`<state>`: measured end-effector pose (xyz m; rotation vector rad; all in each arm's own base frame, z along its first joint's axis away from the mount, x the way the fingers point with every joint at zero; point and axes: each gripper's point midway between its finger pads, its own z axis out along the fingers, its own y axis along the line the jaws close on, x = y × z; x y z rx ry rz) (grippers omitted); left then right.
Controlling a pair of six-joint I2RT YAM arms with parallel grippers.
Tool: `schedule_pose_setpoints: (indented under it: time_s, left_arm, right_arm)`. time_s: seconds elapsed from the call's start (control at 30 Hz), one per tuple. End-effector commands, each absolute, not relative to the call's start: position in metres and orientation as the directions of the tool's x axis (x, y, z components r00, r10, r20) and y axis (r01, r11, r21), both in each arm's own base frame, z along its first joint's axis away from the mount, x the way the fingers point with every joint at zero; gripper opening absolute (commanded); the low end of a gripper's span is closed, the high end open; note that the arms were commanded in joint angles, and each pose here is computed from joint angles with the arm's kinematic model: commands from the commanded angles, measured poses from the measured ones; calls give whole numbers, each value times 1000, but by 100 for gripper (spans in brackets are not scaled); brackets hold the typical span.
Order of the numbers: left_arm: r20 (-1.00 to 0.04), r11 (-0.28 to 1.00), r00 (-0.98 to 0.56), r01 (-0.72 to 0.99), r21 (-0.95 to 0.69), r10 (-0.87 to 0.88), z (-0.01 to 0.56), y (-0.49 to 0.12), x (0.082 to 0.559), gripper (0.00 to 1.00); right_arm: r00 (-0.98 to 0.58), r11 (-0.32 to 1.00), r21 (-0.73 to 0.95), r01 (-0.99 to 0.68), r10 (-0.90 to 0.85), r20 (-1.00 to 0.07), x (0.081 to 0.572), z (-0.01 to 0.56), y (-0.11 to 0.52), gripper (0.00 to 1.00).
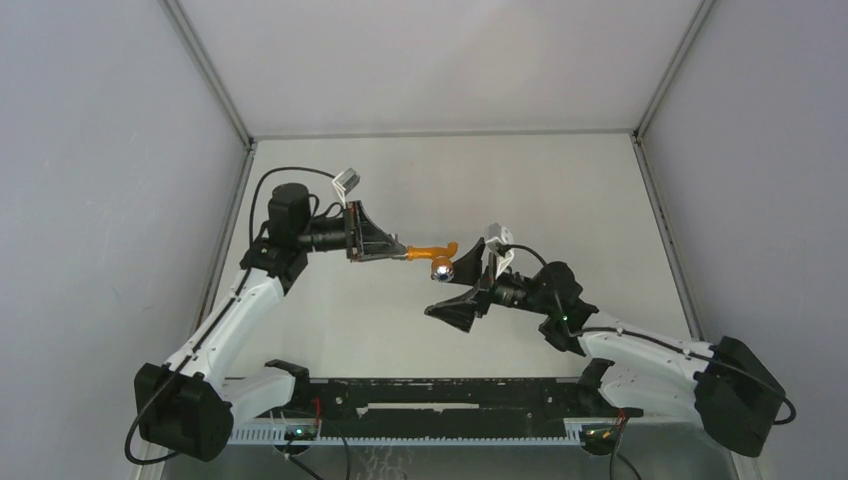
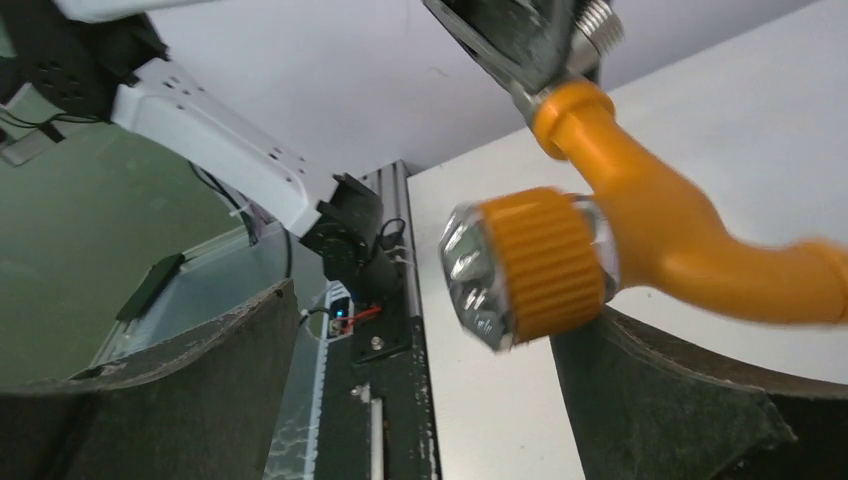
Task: Install the water faucets
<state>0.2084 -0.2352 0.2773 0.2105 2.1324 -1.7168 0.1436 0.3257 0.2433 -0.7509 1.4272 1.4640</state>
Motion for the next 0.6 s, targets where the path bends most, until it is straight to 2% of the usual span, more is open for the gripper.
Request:
schedule_pose_setpoints:
  time_s: [0.0, 0.27, 0.57]
  left_arm:
    - [-480, 255, -868, 439, -862, -129, 293, -235, 215, 0]
    - [-492, 241, -871, 473, -847, -18, 281, -245, 194, 0]
    - [-493, 261, -870, 478, -839, 10, 278, -247, 193, 0]
  right_arm:
    - [-291, 14, 307, -952, 280, -915, 119, 306, 318, 98]
    - [-221, 146, 278, -949, 320, -921, 151, 323, 311, 100]
    - [-233, 120, 277, -953, 290, -928, 151, 329, 315, 94]
